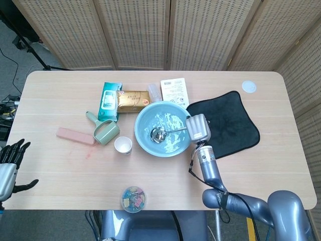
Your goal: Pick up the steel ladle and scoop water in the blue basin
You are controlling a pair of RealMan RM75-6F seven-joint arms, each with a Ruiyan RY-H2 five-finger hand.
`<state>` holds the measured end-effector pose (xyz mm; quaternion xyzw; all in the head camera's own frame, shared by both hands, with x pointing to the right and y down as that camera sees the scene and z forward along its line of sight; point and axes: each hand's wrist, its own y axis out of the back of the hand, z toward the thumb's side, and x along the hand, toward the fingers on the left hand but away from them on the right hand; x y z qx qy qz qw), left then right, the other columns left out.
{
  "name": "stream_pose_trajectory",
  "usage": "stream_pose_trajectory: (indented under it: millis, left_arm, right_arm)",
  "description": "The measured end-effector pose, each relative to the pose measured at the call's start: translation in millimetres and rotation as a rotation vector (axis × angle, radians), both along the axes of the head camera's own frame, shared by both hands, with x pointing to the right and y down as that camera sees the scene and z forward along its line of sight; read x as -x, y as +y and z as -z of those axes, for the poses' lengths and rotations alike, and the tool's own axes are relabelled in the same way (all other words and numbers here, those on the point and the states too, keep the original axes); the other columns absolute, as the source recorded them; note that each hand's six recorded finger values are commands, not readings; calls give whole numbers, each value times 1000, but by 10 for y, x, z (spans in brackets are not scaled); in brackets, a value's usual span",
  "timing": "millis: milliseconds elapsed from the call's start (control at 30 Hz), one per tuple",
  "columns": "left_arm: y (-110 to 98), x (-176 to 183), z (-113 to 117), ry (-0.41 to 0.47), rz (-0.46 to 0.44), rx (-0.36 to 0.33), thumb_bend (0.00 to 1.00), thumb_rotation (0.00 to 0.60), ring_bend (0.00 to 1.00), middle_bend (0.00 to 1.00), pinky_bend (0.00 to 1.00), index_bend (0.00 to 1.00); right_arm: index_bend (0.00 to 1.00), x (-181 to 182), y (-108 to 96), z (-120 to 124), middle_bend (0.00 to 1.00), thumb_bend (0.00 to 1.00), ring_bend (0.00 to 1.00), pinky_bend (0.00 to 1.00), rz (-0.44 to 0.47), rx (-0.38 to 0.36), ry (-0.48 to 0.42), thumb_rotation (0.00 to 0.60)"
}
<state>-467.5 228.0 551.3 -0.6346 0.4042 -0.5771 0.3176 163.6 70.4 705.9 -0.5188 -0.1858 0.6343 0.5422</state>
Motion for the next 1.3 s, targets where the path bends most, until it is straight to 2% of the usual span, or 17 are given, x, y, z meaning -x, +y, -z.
stream_pose_trajectory:
  millis: [100, 267, 567, 800, 1067, 1300]
  left_arm:
    - [11, -10, -4, 2, -3, 4, 0, 600, 0, 0, 0, 0]
    - [14, -12, -4, 2, -5, 5, 0, 600, 0, 0, 0, 0]
    - [13, -6, -4, 1, -4, 3, 0, 600, 0, 0, 0, 0]
    - [14, -3, 2, 1, -4, 1, 0, 600, 0, 0, 0, 0]
    - [21, -15, 12, 5, -9, -2, 0, 600, 0, 0, 0, 0]
    - [24, -10, 23, 6, -9, -5, 0, 600, 0, 0, 0, 0]
  right_arm:
    - [819, -70, 54, 21, 974, 1000, 882, 1000, -106, 89, -19, 600]
    - [819, -116, 71, 118, 976, 1000, 883, 1000, -224, 174, -53, 600]
    - [820, -93, -142, 349, 976, 1000, 883, 1000, -352, 185, -147, 600]
    - [820, -37, -293, 537, 976, 1000, 883, 1000, -379, 156, -197, 600]
    - [820, -4, -340, 650, 976, 1000, 883, 1000, -319, 89, -187, 600]
    - [820, -28, -347, 674, 976, 1000, 883, 1000, -298, 67, -156, 600]
